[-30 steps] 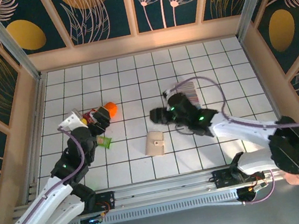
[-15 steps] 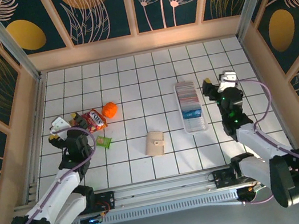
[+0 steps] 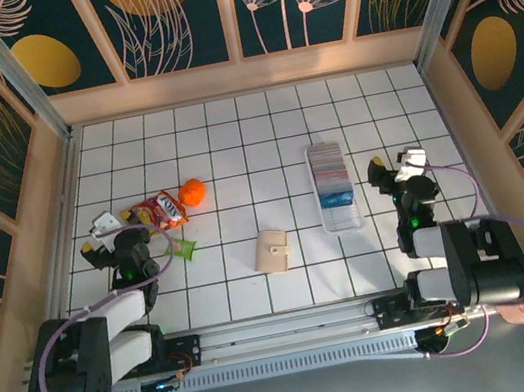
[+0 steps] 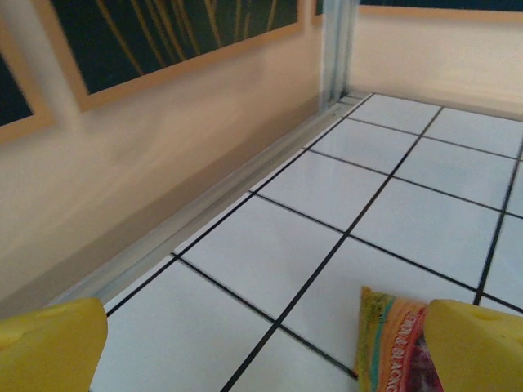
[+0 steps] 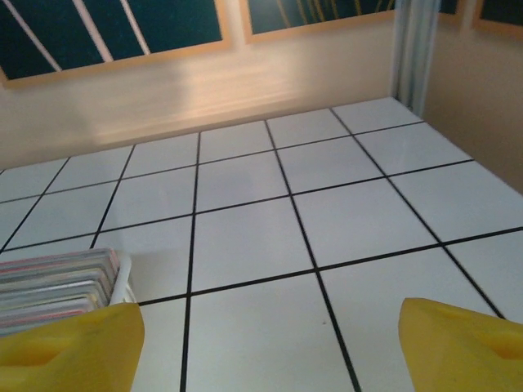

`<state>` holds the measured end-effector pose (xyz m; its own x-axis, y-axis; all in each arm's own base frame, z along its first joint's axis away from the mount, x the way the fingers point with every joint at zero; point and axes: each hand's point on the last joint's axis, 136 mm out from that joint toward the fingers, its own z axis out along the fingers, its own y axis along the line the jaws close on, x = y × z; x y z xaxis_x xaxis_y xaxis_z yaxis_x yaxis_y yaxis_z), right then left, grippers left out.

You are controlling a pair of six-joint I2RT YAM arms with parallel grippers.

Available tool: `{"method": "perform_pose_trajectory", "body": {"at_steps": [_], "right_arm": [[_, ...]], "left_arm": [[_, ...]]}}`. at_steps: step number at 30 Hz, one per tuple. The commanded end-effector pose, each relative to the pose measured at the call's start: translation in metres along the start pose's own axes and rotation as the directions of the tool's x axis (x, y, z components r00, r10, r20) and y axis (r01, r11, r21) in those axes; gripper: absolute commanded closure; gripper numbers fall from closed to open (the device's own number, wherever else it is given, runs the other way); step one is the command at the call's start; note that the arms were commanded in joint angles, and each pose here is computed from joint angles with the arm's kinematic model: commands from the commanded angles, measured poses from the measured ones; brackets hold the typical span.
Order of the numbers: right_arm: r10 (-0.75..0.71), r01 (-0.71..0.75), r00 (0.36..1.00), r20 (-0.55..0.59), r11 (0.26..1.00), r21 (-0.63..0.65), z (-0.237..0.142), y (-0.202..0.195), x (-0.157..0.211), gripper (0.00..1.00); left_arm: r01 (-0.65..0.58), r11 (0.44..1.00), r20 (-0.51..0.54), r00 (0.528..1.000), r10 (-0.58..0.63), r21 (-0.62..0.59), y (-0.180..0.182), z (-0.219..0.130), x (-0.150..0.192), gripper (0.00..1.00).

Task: Put the credit cards into the card holder

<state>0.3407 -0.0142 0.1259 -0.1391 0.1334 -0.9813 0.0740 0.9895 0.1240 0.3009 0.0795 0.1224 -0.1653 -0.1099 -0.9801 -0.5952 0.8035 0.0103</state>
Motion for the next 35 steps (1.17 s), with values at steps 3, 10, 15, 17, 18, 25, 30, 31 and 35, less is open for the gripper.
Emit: {"method": "perform_pose_trajectory", "body": {"at_steps": [3, 10, 15, 17, 18, 25, 30, 31, 35], "right_arm": [[-0.019, 0.031, 0.991, 0.129, 0.995, -0.092, 0.004, 0.016, -0.028, 0.19], [-0.011, 0.016, 0.998, 0.067, 0.997, -0.069, 0.025, 0.009, -0.008, 0.14], [-0.002, 0.004, 0.999, 0.047, 0.999, -0.040, 0.033, 0.004, -0.006, 0.03], [-0.003, 0.004, 0.999, 0.048, 0.999, -0.039, 0.033, 0.004, -0.006, 0.01], [-0.004, 0.006, 0.999, 0.049, 0.999, -0.039, 0.033, 0.004, -0.006, 0.01], [-0.016, 0.018, 0.999, 0.044, 0.999, -0.035, 0.034, 0.006, -0.006, 0.01], [-0.015, 0.016, 0.999, 0.036, 0.999, -0.040, 0.035, 0.006, -0.004, 0.01], [-0.014, 0.016, 0.999, 0.036, 0.999, -0.041, 0.035, 0.007, -0.004, 0.01], [-0.019, 0.020, 0.999, 0.042, 0.999, -0.038, 0.034, 0.007, -0.005, 0.01]], "left_arm": [[0.085, 0.980, 0.120, 0.987, -0.108, 0.181, -0.022, 0.011, -0.039, 0.01], [0.071, 0.935, 0.105, 0.988, -0.114, 0.347, -0.058, 0.021, -0.041, 0.01], [0.063, 0.919, 0.133, 0.983, -0.124, 0.390, -0.063, 0.018, -0.027, 0.01], [0.044, 0.926, 0.087, 0.993, -0.083, 0.376, -0.069, 0.029, -0.023, 0.01], [0.049, 0.922, 0.099, 0.991, -0.094, 0.383, -0.069, 0.027, -0.024, 0.01], [0.047, 0.922, 0.097, 0.991, -0.091, 0.385, -0.069, 0.026, -0.024, 0.01], [0.043, 0.921, 0.094, 0.992, -0.086, 0.388, -0.070, 0.026, -0.023, 0.01], [0.043, 0.921, 0.094, 0.992, -0.086, 0.387, -0.070, 0.026, -0.023, 0.01], [0.043, 0.921, 0.094, 0.992, -0.085, 0.387, -0.070, 0.026, -0.023, 0.01]]}}
